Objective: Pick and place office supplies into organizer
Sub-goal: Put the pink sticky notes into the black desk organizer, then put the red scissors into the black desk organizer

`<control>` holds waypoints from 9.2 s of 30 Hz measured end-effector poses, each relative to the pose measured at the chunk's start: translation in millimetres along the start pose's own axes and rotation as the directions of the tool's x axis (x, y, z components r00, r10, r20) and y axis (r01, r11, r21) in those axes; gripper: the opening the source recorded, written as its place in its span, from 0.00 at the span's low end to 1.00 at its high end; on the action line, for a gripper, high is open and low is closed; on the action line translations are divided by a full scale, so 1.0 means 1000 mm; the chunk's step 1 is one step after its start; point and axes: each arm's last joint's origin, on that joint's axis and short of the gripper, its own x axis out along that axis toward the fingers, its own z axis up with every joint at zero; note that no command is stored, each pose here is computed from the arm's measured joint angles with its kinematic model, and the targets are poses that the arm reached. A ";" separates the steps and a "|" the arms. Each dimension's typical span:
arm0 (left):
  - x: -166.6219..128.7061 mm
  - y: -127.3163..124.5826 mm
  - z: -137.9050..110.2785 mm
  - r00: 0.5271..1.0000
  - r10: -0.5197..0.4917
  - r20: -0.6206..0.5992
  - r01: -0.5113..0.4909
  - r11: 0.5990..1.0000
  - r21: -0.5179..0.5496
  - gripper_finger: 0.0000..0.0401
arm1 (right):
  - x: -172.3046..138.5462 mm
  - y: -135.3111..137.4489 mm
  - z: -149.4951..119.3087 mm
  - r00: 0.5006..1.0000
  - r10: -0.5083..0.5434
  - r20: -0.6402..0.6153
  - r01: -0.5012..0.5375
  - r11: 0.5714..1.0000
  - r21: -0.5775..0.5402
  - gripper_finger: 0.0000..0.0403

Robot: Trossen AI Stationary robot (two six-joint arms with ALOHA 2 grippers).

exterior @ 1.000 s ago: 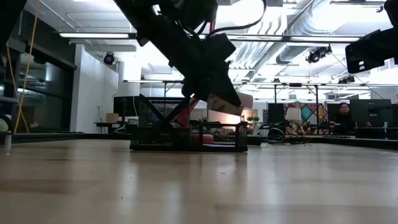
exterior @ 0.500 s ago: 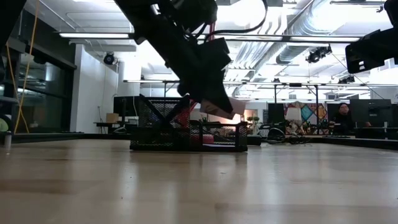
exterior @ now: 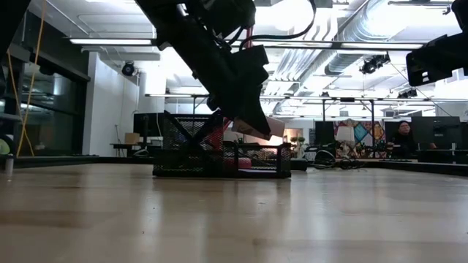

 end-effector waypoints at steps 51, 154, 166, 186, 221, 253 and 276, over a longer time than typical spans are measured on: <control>-0.148 -0.043 -0.082 0.785 -0.345 0.515 0.321 0.937 0.138 0.95 | 0.000 0.000 0.000 1.000 0.001 0.000 -0.001 1.000 0.000 0.33; -0.202 0.057 -0.220 0.739 -0.213 0.640 0.315 0.948 -0.048 0.95 | 0.021 0.032 -0.028 0.930 0.038 -0.365 0.163 0.847 0.505 0.33; -0.202 0.057 -0.220 0.739 -0.213 0.640 0.315 0.948 -0.048 0.95 | 0.077 0.089 0.004 0.681 0.083 -0.728 0.216 0.926 0.309 0.33; -0.202 0.057 -0.220 0.739 -0.213 0.640 0.315 0.948 -0.049 0.95 | 0.114 0.172 0.011 0.428 0.073 -0.901 0.071 0.991 0.114 0.33; -0.202 0.057 -0.220 0.739 -0.213 0.640 0.315 0.948 -0.048 0.95 | 0.108 0.175 -0.006 0.380 -0.015 -0.925 0.133 0.990 0.038 0.32; -0.202 0.057 -0.220 0.739 -0.213 0.640 0.316 0.948 -0.049 0.95 | 0.108 0.172 -0.005 0.394 -0.053 -0.917 0.107 0.994 -0.011 0.02; -0.202 0.057 -0.220 0.739 -0.213 0.640 0.315 0.948 -0.048 0.95 | 0.133 0.158 0.040 0.385 -0.202 -0.901 0.064 0.979 -0.192 0.01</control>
